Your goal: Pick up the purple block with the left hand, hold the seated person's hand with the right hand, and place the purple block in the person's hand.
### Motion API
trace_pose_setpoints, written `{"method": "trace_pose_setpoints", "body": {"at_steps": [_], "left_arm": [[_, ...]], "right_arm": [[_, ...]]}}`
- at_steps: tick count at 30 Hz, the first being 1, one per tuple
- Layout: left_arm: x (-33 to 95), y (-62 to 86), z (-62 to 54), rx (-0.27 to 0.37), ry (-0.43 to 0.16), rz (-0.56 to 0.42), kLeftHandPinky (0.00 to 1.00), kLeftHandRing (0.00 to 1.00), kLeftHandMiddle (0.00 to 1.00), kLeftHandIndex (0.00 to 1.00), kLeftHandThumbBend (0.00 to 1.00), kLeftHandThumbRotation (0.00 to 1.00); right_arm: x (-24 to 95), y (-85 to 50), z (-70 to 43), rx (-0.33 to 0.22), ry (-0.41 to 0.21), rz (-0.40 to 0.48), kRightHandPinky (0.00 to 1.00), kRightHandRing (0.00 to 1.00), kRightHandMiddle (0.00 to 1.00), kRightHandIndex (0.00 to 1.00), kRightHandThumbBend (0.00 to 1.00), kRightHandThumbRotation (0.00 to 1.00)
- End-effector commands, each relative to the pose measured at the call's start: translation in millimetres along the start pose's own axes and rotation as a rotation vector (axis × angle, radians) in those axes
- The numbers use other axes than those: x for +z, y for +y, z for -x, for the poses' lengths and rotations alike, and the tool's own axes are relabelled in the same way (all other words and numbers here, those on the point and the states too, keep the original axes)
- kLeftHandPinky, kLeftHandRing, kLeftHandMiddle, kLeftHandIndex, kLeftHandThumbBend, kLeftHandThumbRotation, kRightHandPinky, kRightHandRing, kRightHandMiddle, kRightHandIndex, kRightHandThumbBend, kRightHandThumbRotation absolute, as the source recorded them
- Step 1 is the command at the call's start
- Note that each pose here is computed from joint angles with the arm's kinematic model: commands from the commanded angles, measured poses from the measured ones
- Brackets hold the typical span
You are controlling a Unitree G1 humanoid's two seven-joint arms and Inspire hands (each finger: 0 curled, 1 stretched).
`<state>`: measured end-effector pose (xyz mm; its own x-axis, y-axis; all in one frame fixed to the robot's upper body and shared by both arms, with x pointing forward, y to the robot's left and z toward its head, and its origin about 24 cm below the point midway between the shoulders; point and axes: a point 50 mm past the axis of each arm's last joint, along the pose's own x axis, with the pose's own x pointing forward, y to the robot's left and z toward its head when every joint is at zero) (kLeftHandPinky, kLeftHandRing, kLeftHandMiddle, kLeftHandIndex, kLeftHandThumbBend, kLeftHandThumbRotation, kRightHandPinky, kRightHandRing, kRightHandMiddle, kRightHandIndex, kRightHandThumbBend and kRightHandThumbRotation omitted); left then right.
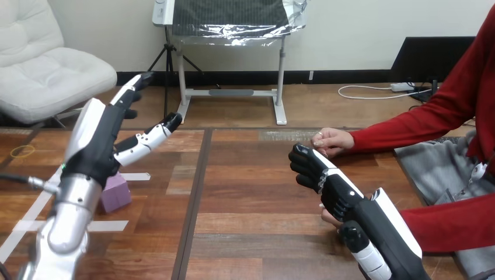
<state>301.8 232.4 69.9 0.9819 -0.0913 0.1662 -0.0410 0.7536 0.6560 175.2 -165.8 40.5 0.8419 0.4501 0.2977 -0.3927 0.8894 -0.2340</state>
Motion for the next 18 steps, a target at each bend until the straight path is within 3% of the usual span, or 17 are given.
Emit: {"method": "trace_pose_setpoints", "body": {"at_steps": [1, 18], "left_arm": [[9.9, 14.1, -25.0, 0.018, -0.032, -0.08, 0.85, 0.91, 0.92, 0.92, 0.62, 0.65], [-6.4, 15.8, -42.0, -0.023, 0.087, -0.196, 0.92, 0.91, 0.93, 0.93, 0.61, 0.59]], "right_arm": [[16.5, -12.6, -12.0, -0.008, -0.092, 0.041, 0.92, 0.93, 0.93, 0.94, 0.89, 1.0], [18.1, -13.7, -12.9, 0.002, -0.094, 0.037, 0.92, 0.93, 0.93, 0.94, 0.88, 1.0]]}}
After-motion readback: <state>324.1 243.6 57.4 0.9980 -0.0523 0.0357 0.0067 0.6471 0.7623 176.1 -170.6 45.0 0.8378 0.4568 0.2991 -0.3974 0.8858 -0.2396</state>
